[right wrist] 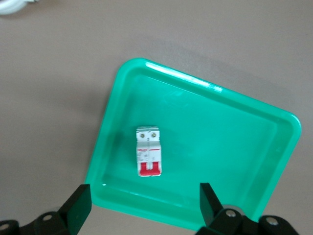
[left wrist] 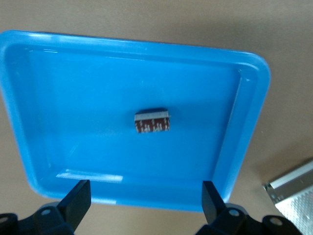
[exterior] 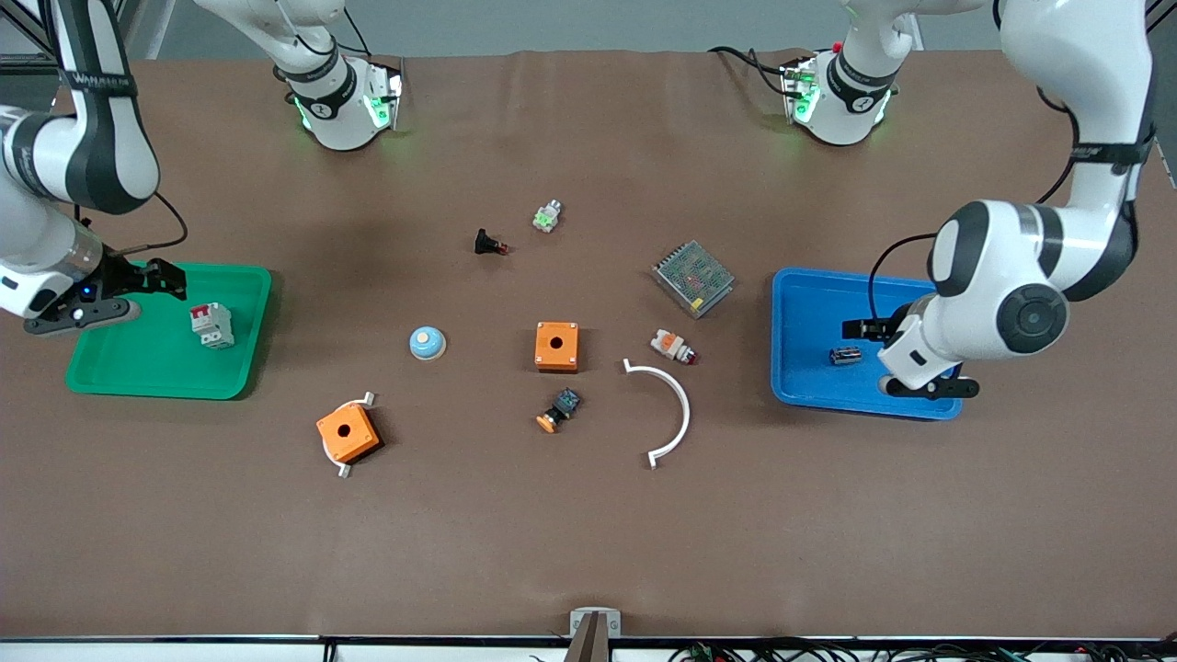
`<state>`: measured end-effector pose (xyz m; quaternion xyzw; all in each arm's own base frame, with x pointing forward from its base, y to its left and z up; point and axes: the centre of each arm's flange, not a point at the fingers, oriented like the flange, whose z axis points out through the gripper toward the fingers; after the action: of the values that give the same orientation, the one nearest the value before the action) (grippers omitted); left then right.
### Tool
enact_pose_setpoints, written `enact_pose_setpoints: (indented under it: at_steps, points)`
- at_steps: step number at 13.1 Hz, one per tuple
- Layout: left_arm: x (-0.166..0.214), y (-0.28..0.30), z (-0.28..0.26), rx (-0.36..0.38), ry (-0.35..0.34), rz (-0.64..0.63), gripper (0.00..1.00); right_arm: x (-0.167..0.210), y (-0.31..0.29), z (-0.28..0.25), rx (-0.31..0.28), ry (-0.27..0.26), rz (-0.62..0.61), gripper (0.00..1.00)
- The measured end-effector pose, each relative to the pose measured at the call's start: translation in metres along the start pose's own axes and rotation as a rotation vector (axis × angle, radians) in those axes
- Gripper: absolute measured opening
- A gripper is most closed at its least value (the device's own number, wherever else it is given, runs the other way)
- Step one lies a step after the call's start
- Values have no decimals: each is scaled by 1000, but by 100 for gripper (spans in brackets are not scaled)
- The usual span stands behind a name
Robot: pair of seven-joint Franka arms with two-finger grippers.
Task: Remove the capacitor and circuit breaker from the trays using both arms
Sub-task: 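Grasp the white breaker with the right gripper while the left gripper grasps the capacitor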
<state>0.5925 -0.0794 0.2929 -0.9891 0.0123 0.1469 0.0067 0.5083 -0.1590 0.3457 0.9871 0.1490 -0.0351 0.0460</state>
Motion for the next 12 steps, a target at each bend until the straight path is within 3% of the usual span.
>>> enact_pose_setpoints:
  at_steps: [8, 10, 12]
  points:
    - [29, -3, 97, -6, -19, -3, 100, 4, 5, 89, 40, -64, -32, 89]
    - [30, -2, 108, -6, -29, -1, 96, 7, 4, 109, 43, -68, -38, 85]
    - [30, -3, 112, 6, -36, 6, 79, 7, 2, 121, 50, -80, -42, 77]
